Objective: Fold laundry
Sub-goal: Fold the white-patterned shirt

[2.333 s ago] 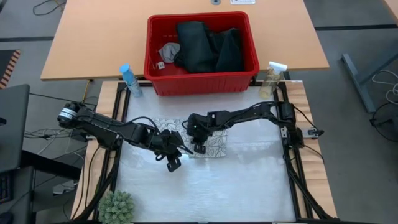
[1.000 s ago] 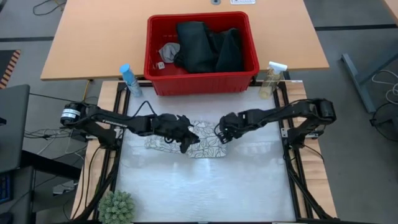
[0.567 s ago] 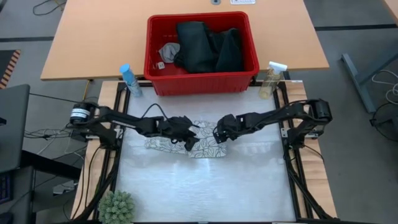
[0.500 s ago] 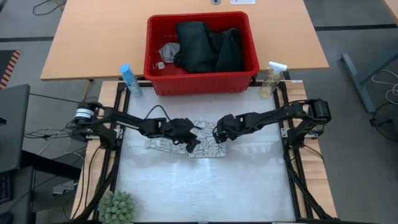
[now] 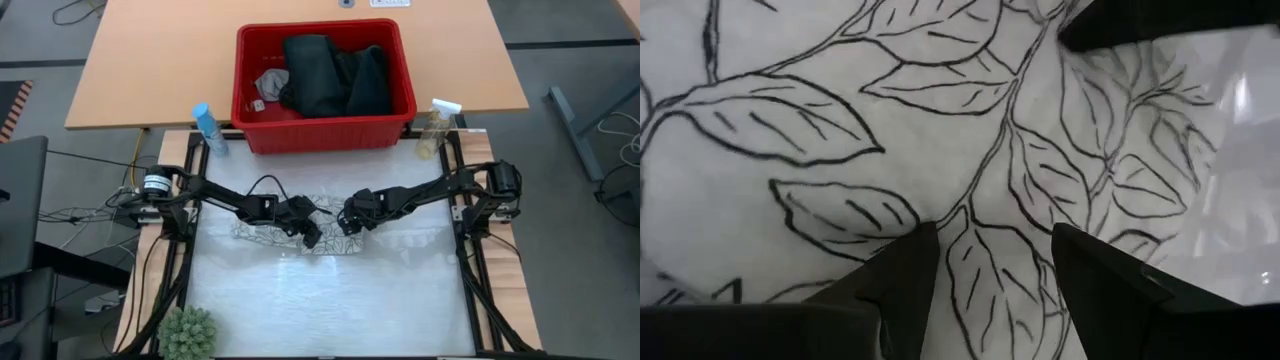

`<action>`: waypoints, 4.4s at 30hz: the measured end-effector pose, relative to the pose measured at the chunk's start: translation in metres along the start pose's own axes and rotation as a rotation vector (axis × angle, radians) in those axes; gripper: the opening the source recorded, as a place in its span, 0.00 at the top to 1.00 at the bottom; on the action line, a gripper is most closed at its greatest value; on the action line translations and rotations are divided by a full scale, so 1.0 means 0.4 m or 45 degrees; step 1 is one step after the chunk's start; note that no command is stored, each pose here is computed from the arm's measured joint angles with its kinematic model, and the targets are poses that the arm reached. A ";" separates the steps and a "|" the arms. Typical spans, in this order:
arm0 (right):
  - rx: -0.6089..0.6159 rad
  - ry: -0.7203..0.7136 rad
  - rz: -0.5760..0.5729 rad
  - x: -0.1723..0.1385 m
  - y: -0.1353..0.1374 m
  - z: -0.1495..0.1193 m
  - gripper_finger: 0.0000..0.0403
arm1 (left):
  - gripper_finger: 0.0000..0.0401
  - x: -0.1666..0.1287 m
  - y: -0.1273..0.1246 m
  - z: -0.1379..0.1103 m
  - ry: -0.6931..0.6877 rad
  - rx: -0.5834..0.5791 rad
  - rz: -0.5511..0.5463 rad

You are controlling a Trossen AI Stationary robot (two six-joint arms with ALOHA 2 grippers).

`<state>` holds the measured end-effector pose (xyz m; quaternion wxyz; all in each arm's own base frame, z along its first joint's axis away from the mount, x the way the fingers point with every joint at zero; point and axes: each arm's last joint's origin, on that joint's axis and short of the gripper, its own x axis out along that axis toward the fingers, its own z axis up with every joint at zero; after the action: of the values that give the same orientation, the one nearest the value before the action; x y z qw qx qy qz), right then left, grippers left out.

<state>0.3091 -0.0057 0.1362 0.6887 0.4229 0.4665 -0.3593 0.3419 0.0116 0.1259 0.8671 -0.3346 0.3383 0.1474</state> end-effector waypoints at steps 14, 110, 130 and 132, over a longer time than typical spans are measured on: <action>-0.100 0.114 -0.117 -0.001 -0.031 -0.003 0.92 | 0.52 0.038 -0.018 0.031 0.015 -0.021 -0.097; -0.397 -0.038 -0.130 -0.413 0.001 0.051 0.92 | 1.00 0.031 -0.204 -0.052 0.225 -0.070 -0.081; -0.388 -0.125 0.076 -0.444 0.046 0.057 0.92 | 1.00 -0.250 -0.326 0.046 0.555 0.465 0.323; -0.382 -0.149 0.130 -0.449 0.059 0.054 0.92 | 1.00 -0.227 -0.315 0.002 0.545 0.432 0.300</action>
<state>0.2824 0.0016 0.3164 0.7876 0.3167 0.4519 -0.2742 0.3371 -0.0828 0.2491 0.7964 -0.1667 0.5699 0.1146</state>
